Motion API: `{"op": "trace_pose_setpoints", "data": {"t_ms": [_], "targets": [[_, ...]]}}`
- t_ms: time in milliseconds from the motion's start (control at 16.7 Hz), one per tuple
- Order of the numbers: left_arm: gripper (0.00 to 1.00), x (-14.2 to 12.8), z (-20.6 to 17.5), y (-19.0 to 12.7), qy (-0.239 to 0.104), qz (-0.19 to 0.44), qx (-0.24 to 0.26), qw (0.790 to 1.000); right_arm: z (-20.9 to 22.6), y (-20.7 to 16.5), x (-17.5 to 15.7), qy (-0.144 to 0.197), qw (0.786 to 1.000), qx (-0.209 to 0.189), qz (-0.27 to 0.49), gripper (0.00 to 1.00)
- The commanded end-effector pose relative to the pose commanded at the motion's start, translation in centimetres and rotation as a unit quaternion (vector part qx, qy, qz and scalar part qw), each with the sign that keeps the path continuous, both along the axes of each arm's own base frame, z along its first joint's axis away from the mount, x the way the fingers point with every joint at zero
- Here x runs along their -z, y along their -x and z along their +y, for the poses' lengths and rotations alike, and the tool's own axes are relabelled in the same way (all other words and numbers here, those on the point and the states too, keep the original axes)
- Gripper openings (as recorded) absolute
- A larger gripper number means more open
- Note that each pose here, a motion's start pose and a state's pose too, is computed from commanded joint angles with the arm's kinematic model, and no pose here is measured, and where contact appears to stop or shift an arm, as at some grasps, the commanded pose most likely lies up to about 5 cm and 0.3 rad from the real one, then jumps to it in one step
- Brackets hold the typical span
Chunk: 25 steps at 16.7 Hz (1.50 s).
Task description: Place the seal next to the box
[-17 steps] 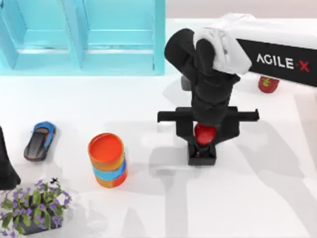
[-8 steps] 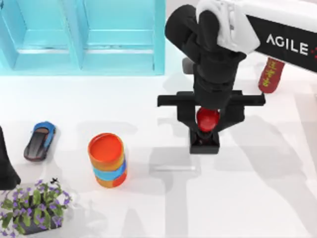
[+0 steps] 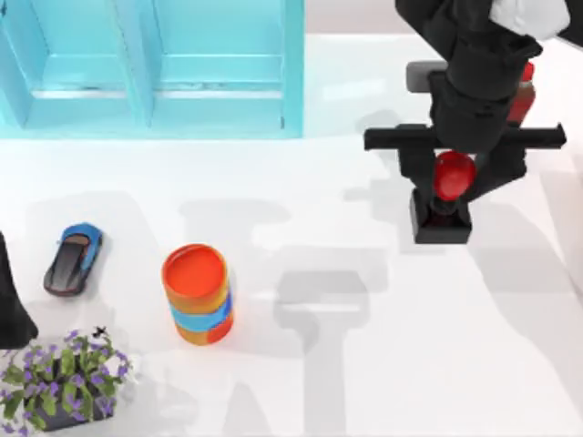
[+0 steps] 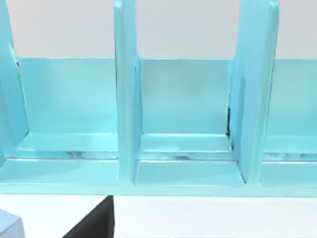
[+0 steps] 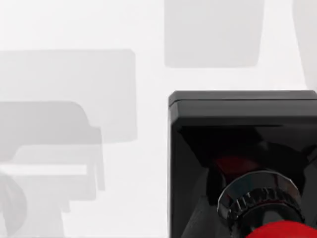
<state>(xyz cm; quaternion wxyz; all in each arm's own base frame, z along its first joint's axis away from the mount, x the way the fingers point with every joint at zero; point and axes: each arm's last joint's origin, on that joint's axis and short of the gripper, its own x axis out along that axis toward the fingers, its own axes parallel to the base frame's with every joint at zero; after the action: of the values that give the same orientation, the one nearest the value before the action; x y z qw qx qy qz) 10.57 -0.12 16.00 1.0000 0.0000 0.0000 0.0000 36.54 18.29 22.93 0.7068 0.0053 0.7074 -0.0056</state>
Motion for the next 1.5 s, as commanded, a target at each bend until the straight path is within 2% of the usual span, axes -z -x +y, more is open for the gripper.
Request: {"op": "trace_pose_setpoints", "data": {"t_ms": [420, 600, 1020, 1500], "targets": [[1.0, 0.0, 0.0, 0.0, 0.0, 0.0, 0.0, 1.0, -11.6, -1.3, -4.6, 0.002, 1.0, -0.003, 0.007, 0.0], [1.0, 0.0, 0.0, 0.0, 0.0, 0.0, 0.0, 1.0, -14.6, -0.8, -6.2, 0.001, 1.0, -0.003, 0.003, 0.0], [1.0, 0.0, 0.0, 0.0, 0.0, 0.0, 0.0, 1.0, -14.7, -0.9, -5.7, 0.002, 1.0, -0.003, 0.005, 0.0], [1.0, 0.0, 0.0, 0.0, 0.0, 0.0, 0.0, 1.0, -14.8, -0.7, -0.2, 0.001, 1.0, -0.003, 0.003, 0.0]]}}
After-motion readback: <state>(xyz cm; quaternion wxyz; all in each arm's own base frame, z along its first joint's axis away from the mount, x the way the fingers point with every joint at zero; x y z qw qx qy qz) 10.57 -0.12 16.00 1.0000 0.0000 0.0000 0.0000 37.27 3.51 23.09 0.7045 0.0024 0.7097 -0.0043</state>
